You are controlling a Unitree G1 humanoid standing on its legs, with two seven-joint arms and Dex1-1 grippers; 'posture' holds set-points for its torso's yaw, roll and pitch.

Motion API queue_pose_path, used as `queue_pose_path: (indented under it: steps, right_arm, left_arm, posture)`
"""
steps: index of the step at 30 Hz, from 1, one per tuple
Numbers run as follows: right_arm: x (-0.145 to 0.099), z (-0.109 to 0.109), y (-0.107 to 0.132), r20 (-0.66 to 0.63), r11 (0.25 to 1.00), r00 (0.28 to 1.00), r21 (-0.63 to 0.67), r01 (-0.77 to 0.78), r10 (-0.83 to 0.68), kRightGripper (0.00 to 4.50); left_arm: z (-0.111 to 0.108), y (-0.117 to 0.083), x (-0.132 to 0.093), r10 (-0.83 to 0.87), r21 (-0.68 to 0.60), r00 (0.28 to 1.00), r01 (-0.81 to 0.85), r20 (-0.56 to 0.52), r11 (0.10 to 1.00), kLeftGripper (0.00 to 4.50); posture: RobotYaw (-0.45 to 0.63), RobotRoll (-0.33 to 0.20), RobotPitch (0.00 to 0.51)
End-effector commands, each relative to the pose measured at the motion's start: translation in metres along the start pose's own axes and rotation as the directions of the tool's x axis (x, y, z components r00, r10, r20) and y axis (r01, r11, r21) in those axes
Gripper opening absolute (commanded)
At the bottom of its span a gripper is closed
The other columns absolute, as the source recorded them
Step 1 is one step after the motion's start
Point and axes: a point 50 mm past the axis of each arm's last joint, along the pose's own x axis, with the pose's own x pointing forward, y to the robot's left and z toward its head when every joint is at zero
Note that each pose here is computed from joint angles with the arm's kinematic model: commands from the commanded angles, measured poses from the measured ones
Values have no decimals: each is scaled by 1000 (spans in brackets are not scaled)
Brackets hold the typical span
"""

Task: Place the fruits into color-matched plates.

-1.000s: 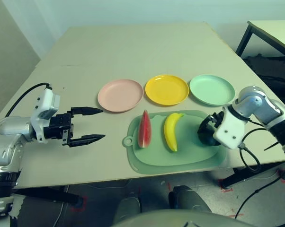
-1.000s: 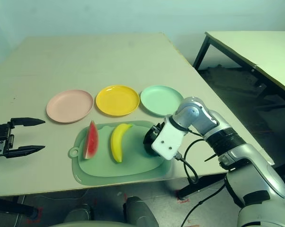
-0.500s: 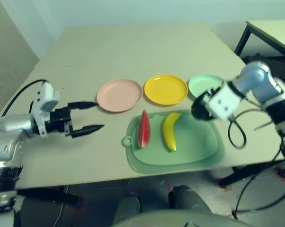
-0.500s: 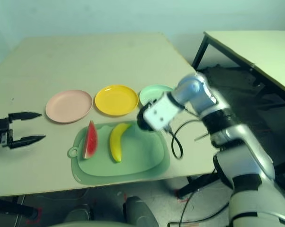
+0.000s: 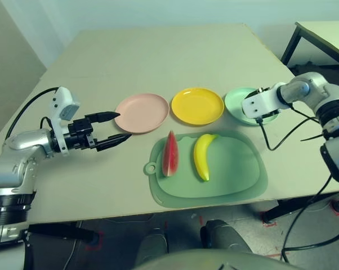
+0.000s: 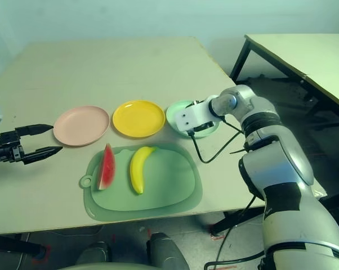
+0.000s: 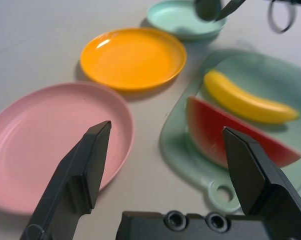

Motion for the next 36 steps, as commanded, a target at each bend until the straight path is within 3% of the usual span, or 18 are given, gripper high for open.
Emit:
queue_pose_path:
  steps: [1, 11, 12, 15, 25, 32, 36]
  right_arm:
    - [7, 3, -1, -10, 999, 999, 6, 31, -31, 2953]
    - [18, 5, 6, -24, 999, 999, 24, 32, -32, 2953]
    - [18, 4, 7, -27, 999, 999, 28, 28, -27, 3684]
    - [17, 2, 9, -35, 999, 999, 34, 21, -20, 4482]
    - [-3, -1, 0, 8, 1000, 1000, 10, -5, 5, 4482]
    - [-20, 44, -21, 254, 953, 960, -300, -38, 118, 4482]
    - [-18, 87, -15, 400, 878, 890, -479, -2, 221, 4482]
  left_arm:
    - [6, -4, 9, -39, -15, 999, 39, 17, 999, 4500]
    - [9, -10, 20, -79, 0, 997, 79, 15, 997, 4500]
    - [9, -10, 20, -80, 0, 997, 80, 14, 997, 4500]
    - [7, -10, 19, -81, 1, 997, 81, 8, 997, 4500]
    - [-1, -9, 17, -101, -3, 995, 101, -4, 995, 4500]
    - [-16, -5, -3, -185, 3, 983, 185, -19, 983, 4500]
    - [-26, -4, -14, -216, -11, 976, 216, -27, 976, 4500]
  posture:
    - [-81, 0, 37]
    - [-78, 0, 33]
    - [-77, 0, 31]
    - [-77, 0, 31]
    - [-83, 0, 29]
    - [-107, 0, 35]
    - [-115, 0, 37]
